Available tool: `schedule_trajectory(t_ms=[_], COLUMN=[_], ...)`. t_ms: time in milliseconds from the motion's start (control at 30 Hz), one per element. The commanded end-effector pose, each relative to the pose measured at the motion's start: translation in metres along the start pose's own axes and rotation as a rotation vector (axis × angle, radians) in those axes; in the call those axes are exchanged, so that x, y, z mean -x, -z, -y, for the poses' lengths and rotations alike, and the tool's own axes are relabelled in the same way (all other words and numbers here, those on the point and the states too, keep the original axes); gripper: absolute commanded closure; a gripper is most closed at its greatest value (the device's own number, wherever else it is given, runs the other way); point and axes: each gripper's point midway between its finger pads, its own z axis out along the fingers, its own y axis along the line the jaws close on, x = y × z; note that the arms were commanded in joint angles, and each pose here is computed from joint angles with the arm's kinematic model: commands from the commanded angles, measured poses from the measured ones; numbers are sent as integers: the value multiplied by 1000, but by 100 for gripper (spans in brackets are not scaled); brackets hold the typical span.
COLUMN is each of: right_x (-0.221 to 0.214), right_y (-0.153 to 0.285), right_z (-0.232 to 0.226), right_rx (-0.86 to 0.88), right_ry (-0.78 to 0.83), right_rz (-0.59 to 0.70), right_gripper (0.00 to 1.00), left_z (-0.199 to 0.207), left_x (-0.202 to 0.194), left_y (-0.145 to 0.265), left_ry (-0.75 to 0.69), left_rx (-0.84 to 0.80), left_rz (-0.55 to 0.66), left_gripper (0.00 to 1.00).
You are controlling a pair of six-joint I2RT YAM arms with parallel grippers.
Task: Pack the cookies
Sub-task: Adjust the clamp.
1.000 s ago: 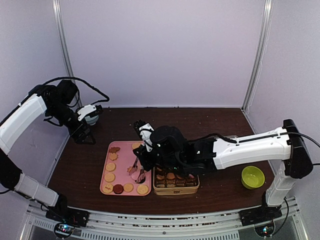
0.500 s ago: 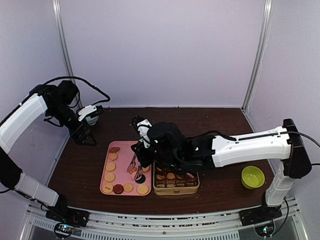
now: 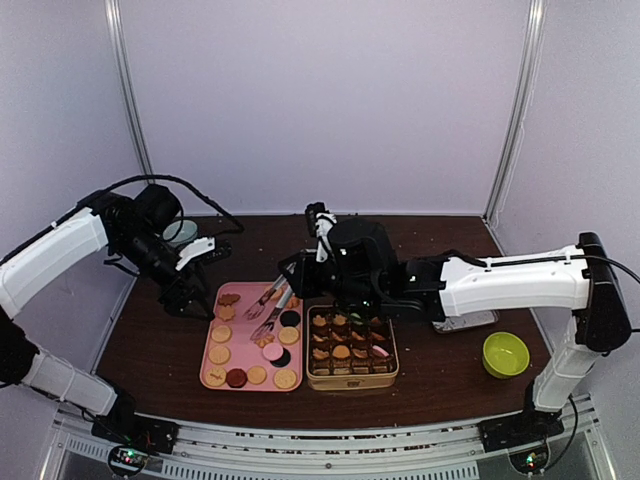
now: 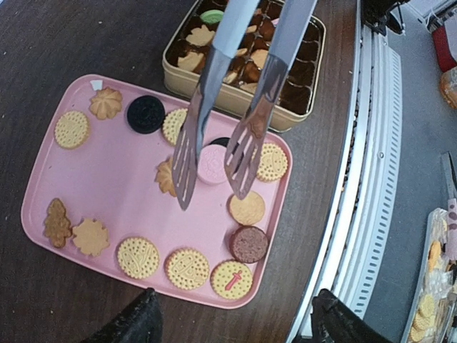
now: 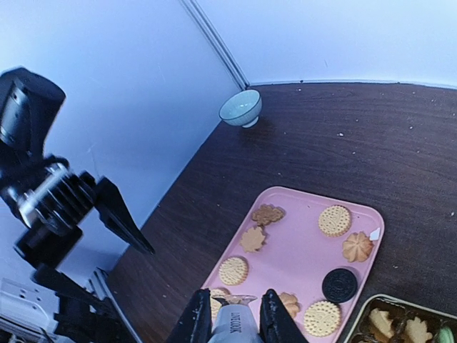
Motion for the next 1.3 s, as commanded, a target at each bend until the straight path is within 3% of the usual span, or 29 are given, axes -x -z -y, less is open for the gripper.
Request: schedule_trajectory(t_ms=[0,233,367,567,633,900,1000,1167,1267], right_x=[31,37,40,38,38,42,41,53,61], right_y=[18,23,23,21,21,23,22,39,53], right_z=[-21,-27,-29,-30,-28,-30,-33,-37,-40], right_rx=[136,213,227,250,254,318,353,451,509], right_ry=[-230,-349,-379,-403,-412,-454,-461,-455,-417], right_rz=[74,72,82,76,77,78,65,125,163], right_gripper=[96,96,95,95,95,90,79,35,21], left_z=[-2,-5,2,9,10,17,29,59,69], left_x=[14,19,25,23,21,24,27,40,52], left_y=[-17,-31,-34,-39,-41,-38,-35,-15,-5], left_ry=[-53,-66,-79,-74,-70,-80,-86,-87,-57], left_rx=[-11,-22,-72,-129,-135,-167,-236,-396,-470], left_rz=[23,46,61,57,51,74,90,159,217], left_gripper=[30,50,73,87,100,100,100,100,100])
